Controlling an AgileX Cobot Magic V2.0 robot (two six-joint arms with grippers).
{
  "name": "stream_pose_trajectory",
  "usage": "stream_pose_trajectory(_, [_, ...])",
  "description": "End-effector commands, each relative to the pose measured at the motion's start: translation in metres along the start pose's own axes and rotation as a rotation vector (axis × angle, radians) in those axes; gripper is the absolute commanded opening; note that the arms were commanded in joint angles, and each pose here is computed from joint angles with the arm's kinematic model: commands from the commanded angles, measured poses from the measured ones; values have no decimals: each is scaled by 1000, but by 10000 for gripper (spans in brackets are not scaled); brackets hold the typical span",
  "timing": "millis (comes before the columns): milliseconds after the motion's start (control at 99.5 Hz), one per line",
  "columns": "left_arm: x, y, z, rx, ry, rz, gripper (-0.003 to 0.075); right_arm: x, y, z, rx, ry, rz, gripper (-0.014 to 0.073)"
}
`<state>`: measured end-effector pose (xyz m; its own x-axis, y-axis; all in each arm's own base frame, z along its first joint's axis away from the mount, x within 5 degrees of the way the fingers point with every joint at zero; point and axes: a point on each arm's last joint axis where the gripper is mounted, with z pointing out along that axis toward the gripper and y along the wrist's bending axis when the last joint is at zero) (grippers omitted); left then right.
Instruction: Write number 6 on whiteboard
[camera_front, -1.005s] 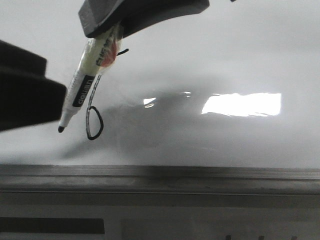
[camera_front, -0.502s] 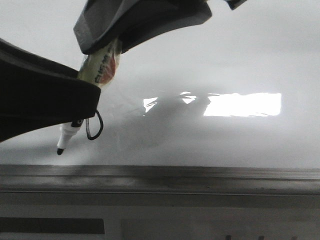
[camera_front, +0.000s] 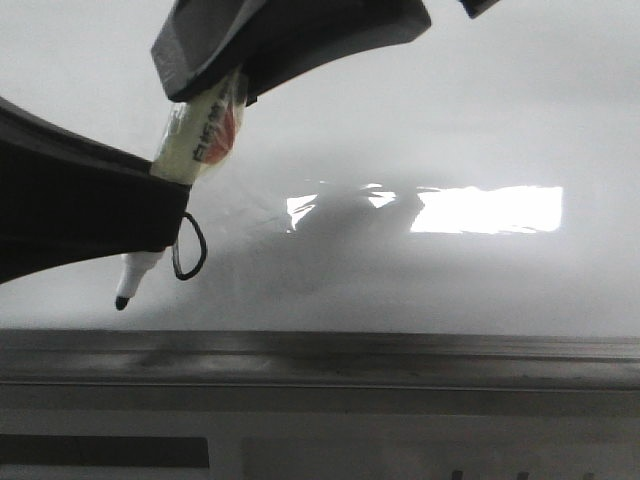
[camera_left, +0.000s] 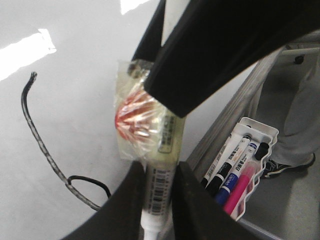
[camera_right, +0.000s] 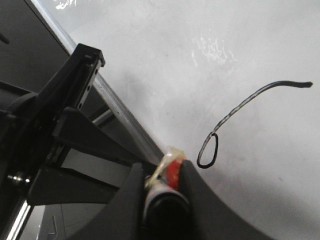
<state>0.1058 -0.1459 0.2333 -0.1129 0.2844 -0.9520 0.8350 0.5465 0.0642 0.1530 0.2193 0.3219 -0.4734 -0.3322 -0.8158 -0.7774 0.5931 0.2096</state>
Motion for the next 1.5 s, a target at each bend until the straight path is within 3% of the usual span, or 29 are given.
stream_pose_trajectory(0, [-13, 1, 0, -8, -62, -50, -20, -21, 6, -16, -21, -134, 10, -64])
stream_pose_trajectory(110, [-13, 1, 0, -8, -62, -50, -20, -21, 6, -16, -20, -140, 10, -10])
stream_pose_trajectory(281, [-13, 1, 0, -8, -62, -50, -20, -26, 5, -17, -12, -193, 12, 382])
stream_pose_trajectory(352, [-13, 2, 0, -13, -63, -68, -20, -29, 4, -18, -6, -228, 14, 460])
stream_pose_trajectory(784, [-9, 31, -10, -232, -81, -655, -20, -36, 3, -22, 2, -310, 14, 416])
stream_pose_trajectory(934, [-2, 30, -9, -235, -6, -702, -20, -36, 3, -22, 2, -310, 14, 416])
stream_pose_trajectory(1306, [-3, 31, -9, -238, -17, -700, -13, -36, 3, -22, 2, -310, 14, 416])
stream_pose_trajectory(1386, [-3, 31, -9, -238, -19, -700, 65, -36, 3, -22, 2, -310, 14, 416])
stream_pose_trajectory(1487, [-4, 31, -9, -242, -34, -698, 267, -36, 3, -22, 2, -310, 14, 416])
